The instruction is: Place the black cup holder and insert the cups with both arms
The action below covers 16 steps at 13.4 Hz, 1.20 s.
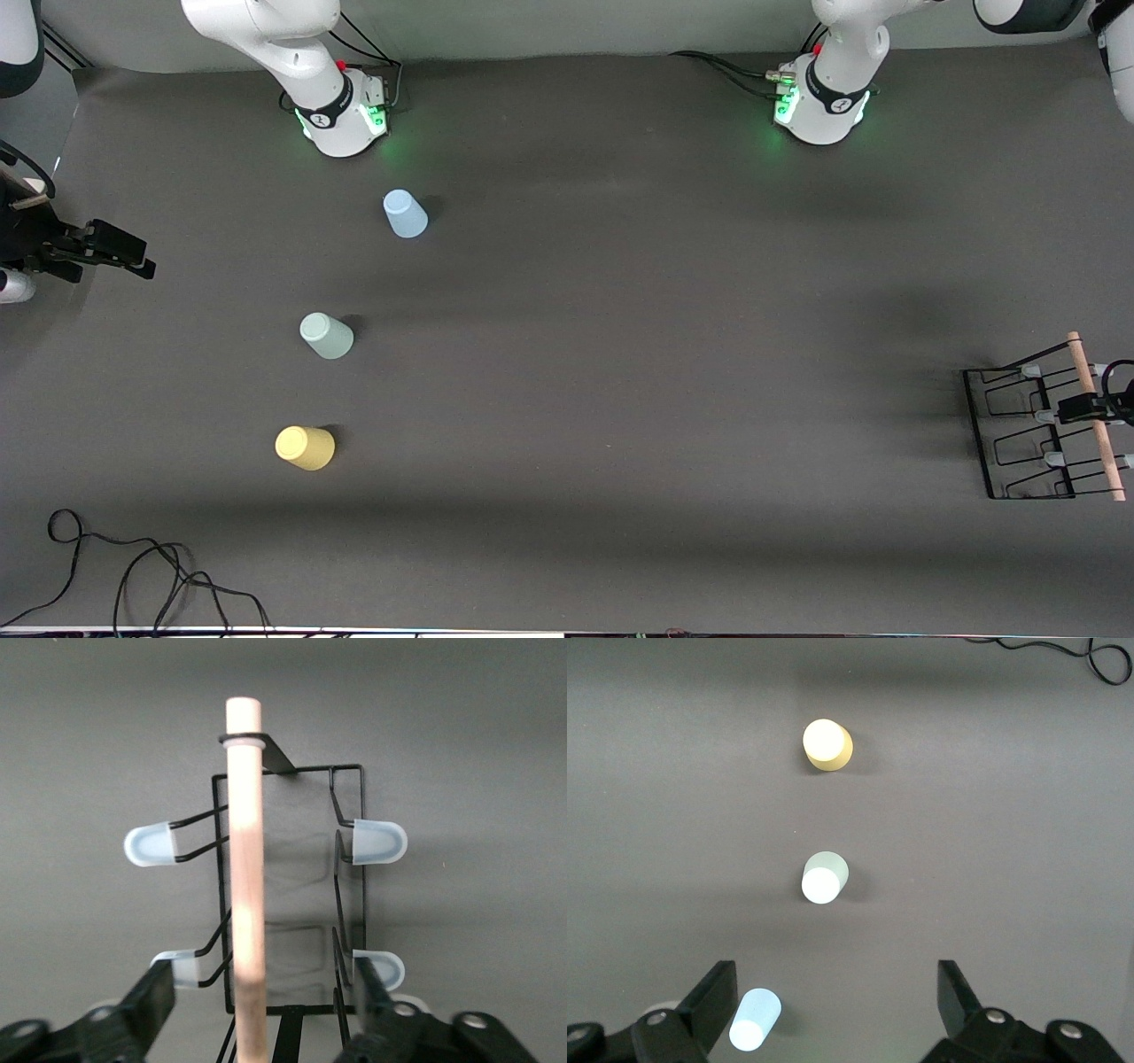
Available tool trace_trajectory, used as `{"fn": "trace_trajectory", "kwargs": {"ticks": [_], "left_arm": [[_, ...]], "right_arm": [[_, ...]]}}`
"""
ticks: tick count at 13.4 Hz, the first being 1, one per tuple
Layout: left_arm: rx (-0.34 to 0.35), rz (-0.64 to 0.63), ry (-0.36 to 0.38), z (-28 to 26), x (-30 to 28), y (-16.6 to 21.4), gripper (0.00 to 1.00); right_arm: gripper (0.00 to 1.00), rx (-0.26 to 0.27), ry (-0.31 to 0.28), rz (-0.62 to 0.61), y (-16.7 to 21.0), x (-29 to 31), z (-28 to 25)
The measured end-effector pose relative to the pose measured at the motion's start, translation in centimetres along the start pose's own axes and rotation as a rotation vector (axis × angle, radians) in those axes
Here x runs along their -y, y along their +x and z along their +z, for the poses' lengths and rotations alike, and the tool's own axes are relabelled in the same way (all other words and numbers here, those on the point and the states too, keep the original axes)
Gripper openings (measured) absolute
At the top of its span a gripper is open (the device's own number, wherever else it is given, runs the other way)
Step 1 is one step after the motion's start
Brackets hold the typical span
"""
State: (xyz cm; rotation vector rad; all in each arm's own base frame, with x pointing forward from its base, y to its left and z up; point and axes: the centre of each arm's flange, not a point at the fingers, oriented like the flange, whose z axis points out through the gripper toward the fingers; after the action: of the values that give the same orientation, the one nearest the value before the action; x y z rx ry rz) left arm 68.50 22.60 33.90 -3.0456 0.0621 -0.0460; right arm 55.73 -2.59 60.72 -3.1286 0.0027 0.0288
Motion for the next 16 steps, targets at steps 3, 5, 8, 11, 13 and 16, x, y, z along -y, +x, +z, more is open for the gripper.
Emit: {"fn": "trace_trajectory", "kwargs": {"ticks": [3,5,8,11,13,16], "left_arm": [[0.011,0.023,0.000,0.6,-0.1,0.0,0.43],[0.018,0.052,0.000,1.1,0.2,-0.2,0.22],[0.018,0.065,0.001,0.9,0.6,-0.2,0.16],[0.057,0.075,-0.027,-1.4,-0.5,0.3,0.16],[0.095,0.083,-0.048,-4.2,-2.8,0.1,0.16],[0.077,0.081,-0.049,-8.9,-7.4,-0.5,0.16]], "right_arm": [[1.00,0.000,0.000,0.000,0.0,0.0,0.0],[1.00,0.000,0.000,0.000,0.0,0.0,0.0],[1.00,0.000,0.000,0.000,0.0,0.0,0.0],[1.00,0.000,0.000,0.000,0.0,0.0,0.0],[1.00,0.000,0.000,0.000,0.0,0.0,0.0],[1.00,0.000,0.000,0.004,0.0,-0.1,0.0]]}}
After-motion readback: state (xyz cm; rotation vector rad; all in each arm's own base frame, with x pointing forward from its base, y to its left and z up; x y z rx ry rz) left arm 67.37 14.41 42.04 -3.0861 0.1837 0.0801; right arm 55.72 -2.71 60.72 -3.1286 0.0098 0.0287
